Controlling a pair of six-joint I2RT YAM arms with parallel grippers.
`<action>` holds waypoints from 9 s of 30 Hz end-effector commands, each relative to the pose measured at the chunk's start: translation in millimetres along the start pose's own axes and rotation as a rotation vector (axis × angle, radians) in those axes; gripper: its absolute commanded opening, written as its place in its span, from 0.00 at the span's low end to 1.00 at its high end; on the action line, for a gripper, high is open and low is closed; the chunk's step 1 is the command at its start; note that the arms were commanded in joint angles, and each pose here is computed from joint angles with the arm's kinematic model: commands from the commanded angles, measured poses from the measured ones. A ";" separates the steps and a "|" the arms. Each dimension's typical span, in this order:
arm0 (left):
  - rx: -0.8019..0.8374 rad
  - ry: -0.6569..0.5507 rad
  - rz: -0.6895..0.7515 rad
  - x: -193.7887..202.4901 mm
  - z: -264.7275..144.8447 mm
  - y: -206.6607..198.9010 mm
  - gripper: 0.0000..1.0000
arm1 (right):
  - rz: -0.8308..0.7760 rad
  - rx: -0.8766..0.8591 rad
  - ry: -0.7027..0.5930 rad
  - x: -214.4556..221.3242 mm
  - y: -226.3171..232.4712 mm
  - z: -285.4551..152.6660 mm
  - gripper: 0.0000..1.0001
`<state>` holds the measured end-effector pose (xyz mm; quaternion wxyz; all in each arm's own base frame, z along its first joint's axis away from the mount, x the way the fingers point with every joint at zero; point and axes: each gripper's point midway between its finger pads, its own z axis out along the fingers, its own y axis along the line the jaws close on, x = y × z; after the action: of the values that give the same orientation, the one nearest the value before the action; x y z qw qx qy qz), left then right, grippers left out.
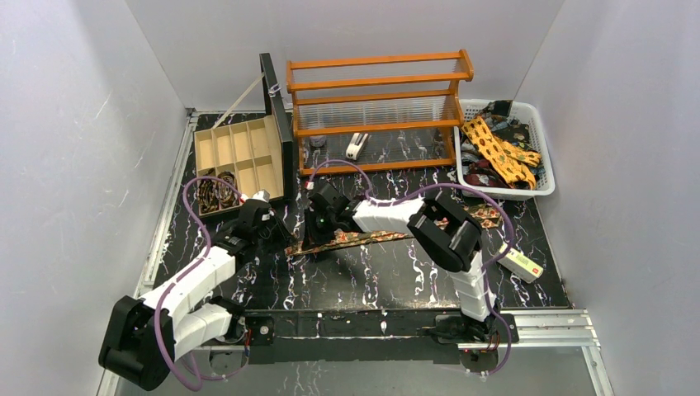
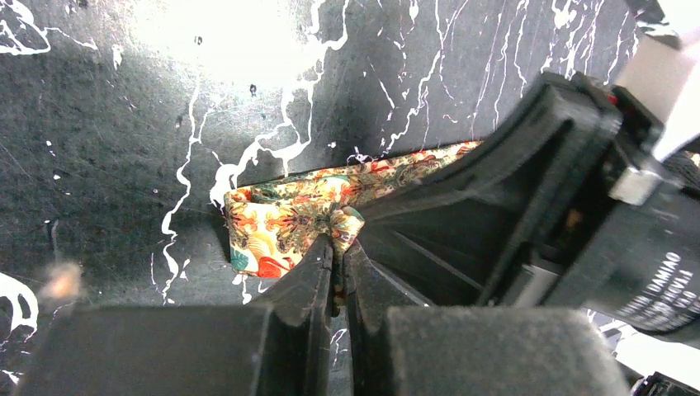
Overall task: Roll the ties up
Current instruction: Roll the tie at the center of the board.
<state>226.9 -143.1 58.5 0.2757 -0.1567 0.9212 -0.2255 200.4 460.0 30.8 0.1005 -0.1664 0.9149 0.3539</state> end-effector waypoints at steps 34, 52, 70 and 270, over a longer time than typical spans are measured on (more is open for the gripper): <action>-0.120 -0.145 0.045 -24.6 -37.1 -8.8 0.76 | 0.064 -0.204 -0.144 -27.0 6.2 -99.9 0.50; -0.207 -0.066 -0.121 -7.6 -30.8 48.1 0.81 | 0.064 -0.186 0.023 -10.4 12.2 -35.1 0.44; -0.199 -0.030 -0.119 1.1 -23.7 50.4 0.80 | 0.068 -0.160 0.029 -14.5 9.1 -28.5 0.18; 0.117 0.077 -0.118 15.7 22.6 32.7 0.43 | 0.109 0.001 0.141 4.9 -56.9 -13.0 0.16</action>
<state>232.5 -128.1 27.4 0.2517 -0.1884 0.9025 -0.2944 223.1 426.9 28.1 0.0358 -0.1466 0.9138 0.3772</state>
